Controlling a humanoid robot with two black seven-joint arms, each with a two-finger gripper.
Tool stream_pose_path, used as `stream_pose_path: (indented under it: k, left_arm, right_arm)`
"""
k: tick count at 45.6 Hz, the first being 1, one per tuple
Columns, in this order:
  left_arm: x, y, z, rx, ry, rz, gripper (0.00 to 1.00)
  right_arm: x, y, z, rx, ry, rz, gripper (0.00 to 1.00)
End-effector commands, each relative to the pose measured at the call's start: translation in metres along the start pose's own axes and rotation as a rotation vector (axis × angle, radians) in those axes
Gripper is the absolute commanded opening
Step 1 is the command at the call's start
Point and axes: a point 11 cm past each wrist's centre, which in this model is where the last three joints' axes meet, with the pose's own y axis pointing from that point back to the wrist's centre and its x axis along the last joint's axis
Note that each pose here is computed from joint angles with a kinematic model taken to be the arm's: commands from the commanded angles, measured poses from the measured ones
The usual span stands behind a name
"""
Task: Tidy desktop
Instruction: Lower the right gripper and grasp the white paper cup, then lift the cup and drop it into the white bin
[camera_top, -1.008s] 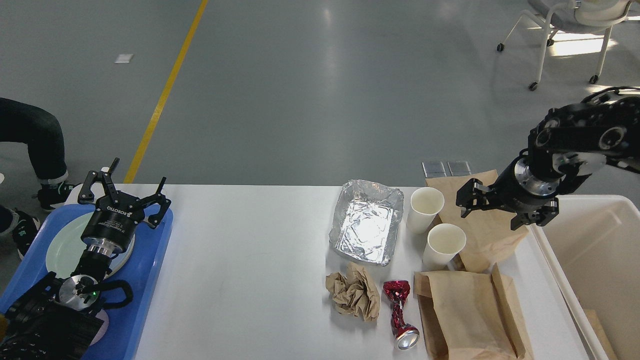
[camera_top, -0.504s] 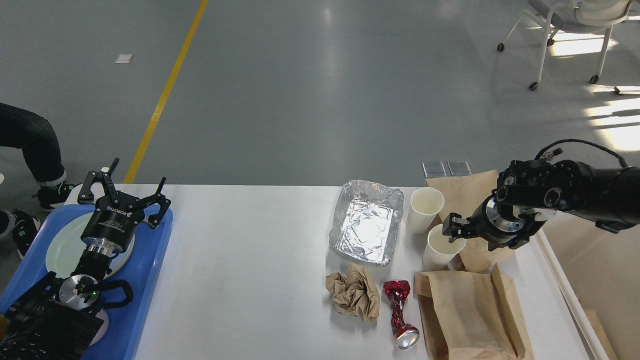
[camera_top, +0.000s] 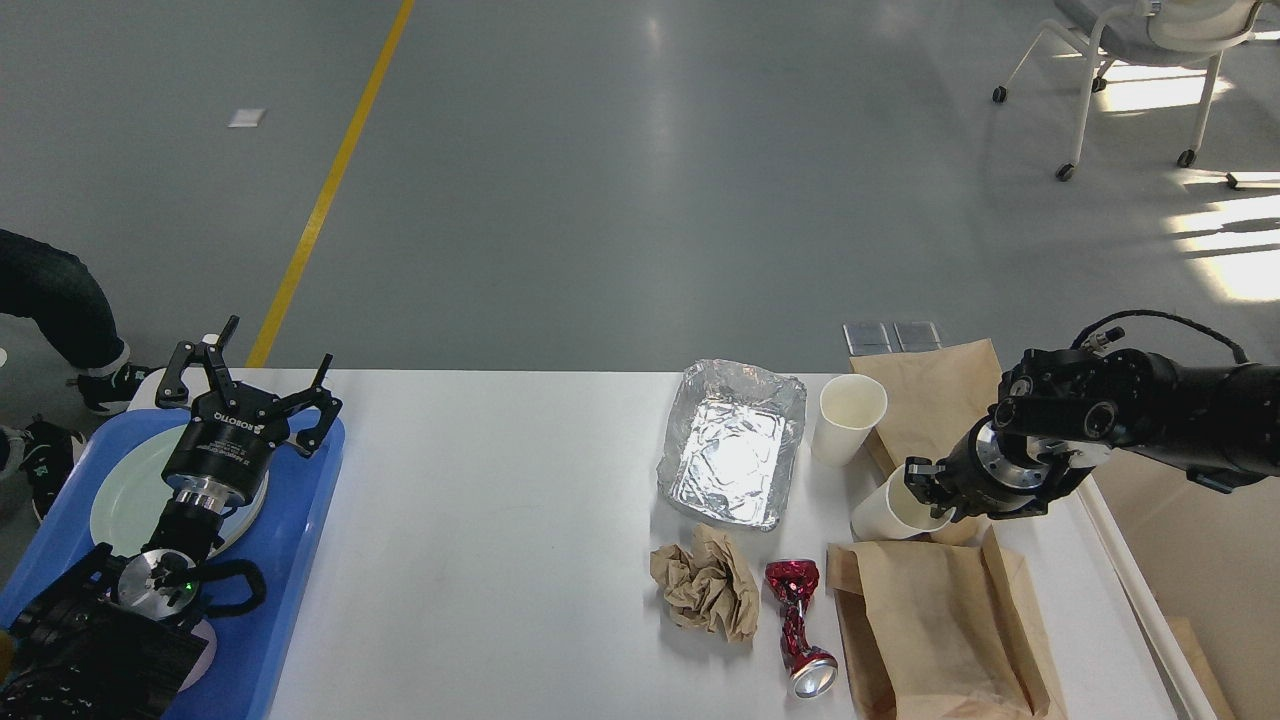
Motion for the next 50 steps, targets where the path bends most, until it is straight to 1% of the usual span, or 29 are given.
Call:
stream_pose_path:
  k: [1, 8, 12, 20, 21, 23, 29, 35, 41, 44, 50]
  left_arm:
    - [0.001, 0.001, 0.0, 0.0, 0.0, 0.001, 0.97]
    - [0.0, 0.0, 0.0, 0.0, 0.0, 0.0, 0.97]
    - [0.0, 0.0, 0.0, 0.0, 0.0, 0.0, 0.97]
    - [0.0, 0.0, 0.0, 0.0, 0.0, 0.0, 0.97]
    - [0.0, 0.0, 0.0, 0.0, 0.0, 0.0, 0.97]
    - [0.0, 0.0, 0.0, 0.0, 0.0, 0.0, 0.97]
    - [0.001, 0.001, 0.0, 0.0, 0.0, 0.001, 0.97]
    - [0.0, 0.0, 0.0, 0.0, 0.0, 0.0, 0.97]
    - [0.0, 0.0, 0.0, 0.0, 0.0, 0.0, 0.97]
    - [0.0, 0.0, 0.0, 0.0, 0.0, 0.0, 0.97]
    - [0.0, 0.0, 0.0, 0.0, 0.0, 0.0, 0.97]
  right_arm:
    - [0.001, 0.004, -0.006, 0.011, 0.009, 0.003, 0.0]
    - [0.016, 0.022, -0.016, 0.036, 0.02, 0.02, 0.0]
    - [0.02, 0.034, -0.02, 0.047, 0.047, -0.021, 0.0]
    - [0.041, 0.073, -0.024, 0.104, 0.055, -0.057, 0.0]
    - [0.049, 0.086, -0.022, 0.13, 0.038, -0.045, 0.0]
    - [0.059, 0.101, -0.02, 0.152, 0.026, -0.03, 0.0]
    - [0.087, 0.154, -0.014, 0.195, 0.023, 0.027, 0.0]
    - [0.111, 0.211, -0.002, 0.242, 0.007, 0.11, 0.0]
    - [0.125, 0.264, 0.011, 0.289, -0.005, 0.183, 0.0]
    - [0.127, 0.279, 0.018, 0.305, -0.012, 0.194, 0.0]
    - [0.13, 0.278, 0.043, 0.304, -0.071, 0.213, 0.0]
